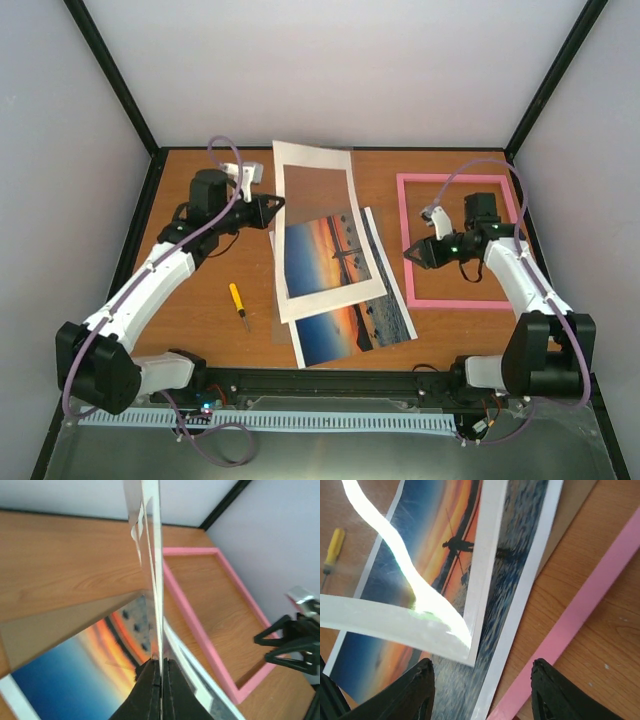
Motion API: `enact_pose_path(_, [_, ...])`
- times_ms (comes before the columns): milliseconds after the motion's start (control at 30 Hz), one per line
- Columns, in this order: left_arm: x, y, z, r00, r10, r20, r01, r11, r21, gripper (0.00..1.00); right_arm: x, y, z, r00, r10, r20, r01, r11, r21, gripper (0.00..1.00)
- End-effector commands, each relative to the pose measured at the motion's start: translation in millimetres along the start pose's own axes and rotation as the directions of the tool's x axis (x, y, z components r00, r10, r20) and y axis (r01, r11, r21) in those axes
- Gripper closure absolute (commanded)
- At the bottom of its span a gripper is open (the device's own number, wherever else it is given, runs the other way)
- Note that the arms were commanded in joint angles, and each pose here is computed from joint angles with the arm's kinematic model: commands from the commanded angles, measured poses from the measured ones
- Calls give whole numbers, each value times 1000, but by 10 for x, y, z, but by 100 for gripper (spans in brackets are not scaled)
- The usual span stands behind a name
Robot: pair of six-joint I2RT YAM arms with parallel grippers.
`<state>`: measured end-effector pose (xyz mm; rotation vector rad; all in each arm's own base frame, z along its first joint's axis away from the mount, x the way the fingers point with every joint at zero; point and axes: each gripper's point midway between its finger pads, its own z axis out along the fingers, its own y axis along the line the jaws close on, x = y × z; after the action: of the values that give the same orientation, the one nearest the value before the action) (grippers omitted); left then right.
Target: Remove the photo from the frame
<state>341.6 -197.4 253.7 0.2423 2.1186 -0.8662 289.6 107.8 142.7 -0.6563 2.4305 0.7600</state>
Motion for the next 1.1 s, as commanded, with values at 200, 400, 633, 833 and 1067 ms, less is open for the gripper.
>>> enact_pose_path(200, [-726,-1202,-320,971,182,157,-225,920,321,99,-480,-348,-955,966,134,219,-150,987,60,45])
enact_pose_path(400, [-896,-1842,-200,957,235,169,-286,858,426,99,-613,-258,-1449,942,150,300,-168,985,38,45])
enact_pose_path(633, [-1149,-2405,-247,959,210,190,-282,786,550,99,-785,387,-1951,918,-32,396,12,999,52,49])
enact_pose_path(833, [-1172,-2387,33,991,107,79,-133,811,570,99,-795,973,-2279,831,-271,486,191,959,209,46])
enact_pose_path(1067, [-370,-1686,776,984,-137,-111,175,842,510,99,-562,555,-1862,871,-186,455,123,979,164,46])
